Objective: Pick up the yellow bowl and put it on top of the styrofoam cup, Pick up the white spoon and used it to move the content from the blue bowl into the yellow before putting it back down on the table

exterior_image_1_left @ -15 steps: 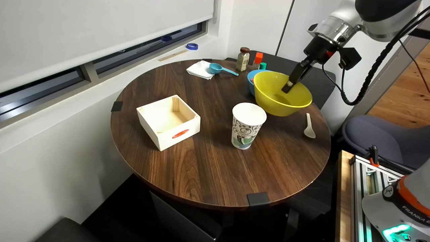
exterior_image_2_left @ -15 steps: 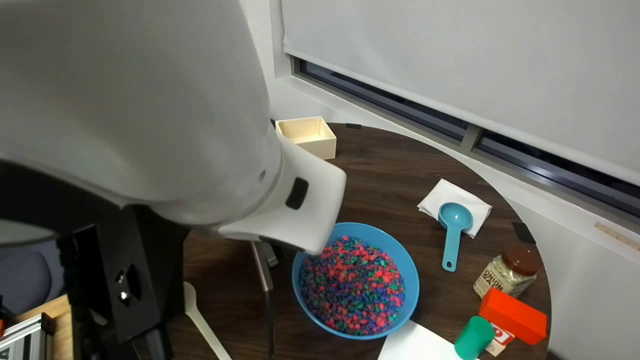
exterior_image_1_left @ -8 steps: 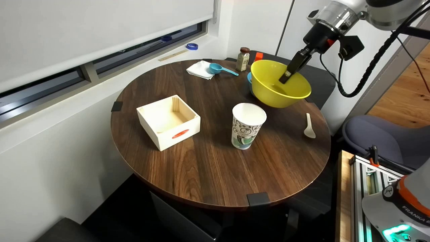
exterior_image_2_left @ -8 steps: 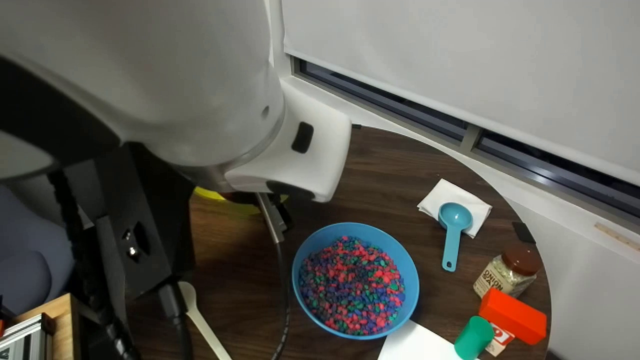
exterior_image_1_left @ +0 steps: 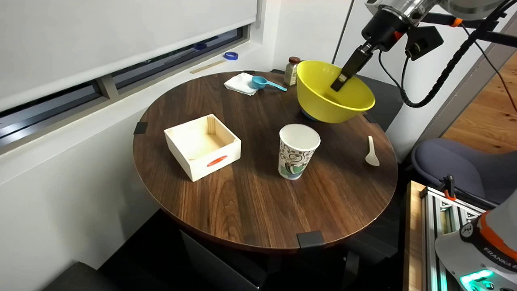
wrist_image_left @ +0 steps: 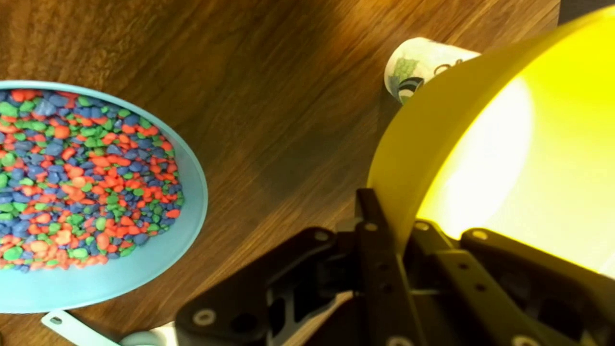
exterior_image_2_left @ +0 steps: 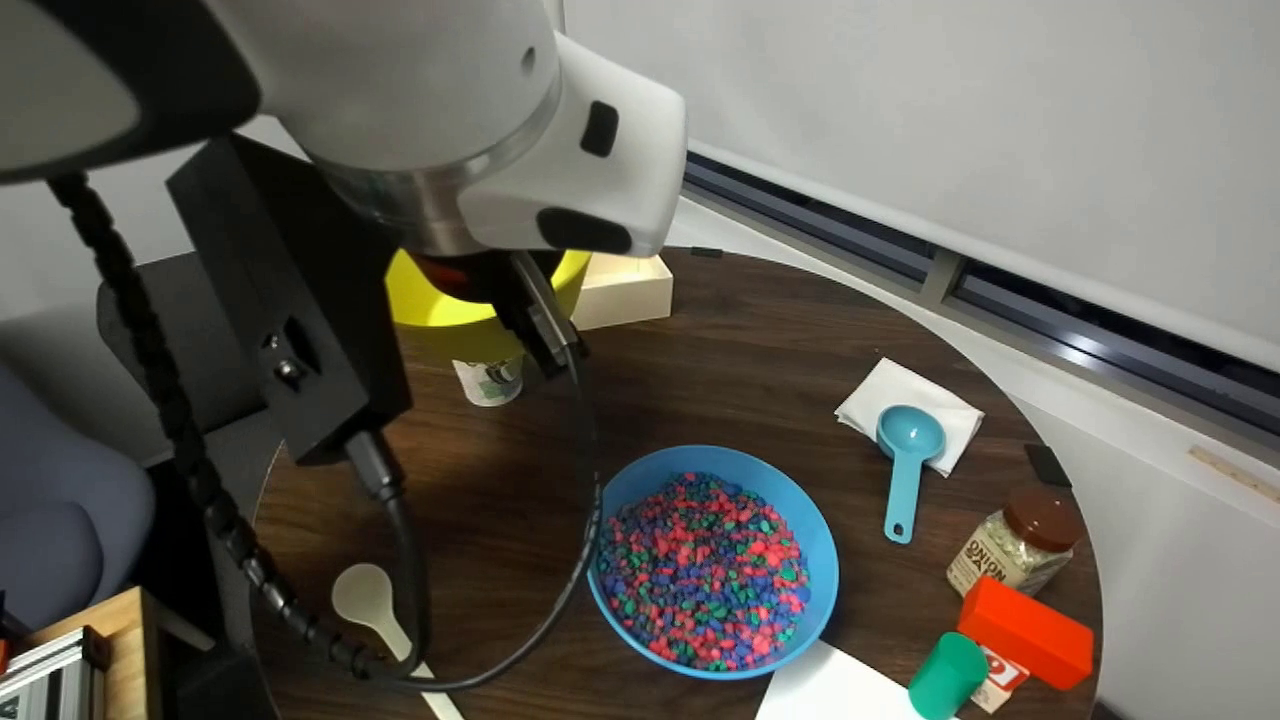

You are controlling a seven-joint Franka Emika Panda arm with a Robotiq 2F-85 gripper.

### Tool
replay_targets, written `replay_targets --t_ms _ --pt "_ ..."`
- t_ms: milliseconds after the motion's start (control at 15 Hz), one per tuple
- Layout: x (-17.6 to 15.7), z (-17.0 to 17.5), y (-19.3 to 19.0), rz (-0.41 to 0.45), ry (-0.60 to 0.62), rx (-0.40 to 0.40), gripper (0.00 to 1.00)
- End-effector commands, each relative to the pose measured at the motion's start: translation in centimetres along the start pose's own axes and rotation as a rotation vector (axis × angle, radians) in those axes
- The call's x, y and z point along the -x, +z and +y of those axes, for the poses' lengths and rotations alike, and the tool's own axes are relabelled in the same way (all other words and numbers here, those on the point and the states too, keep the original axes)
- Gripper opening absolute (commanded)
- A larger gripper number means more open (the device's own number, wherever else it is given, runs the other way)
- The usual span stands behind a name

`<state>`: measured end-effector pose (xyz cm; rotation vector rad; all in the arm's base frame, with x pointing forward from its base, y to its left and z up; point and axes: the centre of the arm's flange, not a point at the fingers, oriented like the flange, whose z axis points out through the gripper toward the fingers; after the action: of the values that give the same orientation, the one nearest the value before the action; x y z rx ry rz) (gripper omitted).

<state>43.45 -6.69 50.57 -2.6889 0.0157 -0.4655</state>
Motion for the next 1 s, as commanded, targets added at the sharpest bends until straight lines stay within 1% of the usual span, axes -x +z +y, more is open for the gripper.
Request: replay_targets --t_ms 0,200,467,533,933 --pt "-1.0 -1.5 -0.8 -0.033 -0.015 -0.027 0.01" --pt "-1.5 -3.3 0.1 -0.056 -0.048 -0.043 0.01" --pt "-1.8 -5.5 2.5 -0.090 -0.099 -0.032 0.01" --pt "-2.0 -5.7 3.1 -0.095 -0.104 -0.028 0.01" --pt "-3.4 -5.0 5.0 -0.123 -0.075 -0.066 0.01"
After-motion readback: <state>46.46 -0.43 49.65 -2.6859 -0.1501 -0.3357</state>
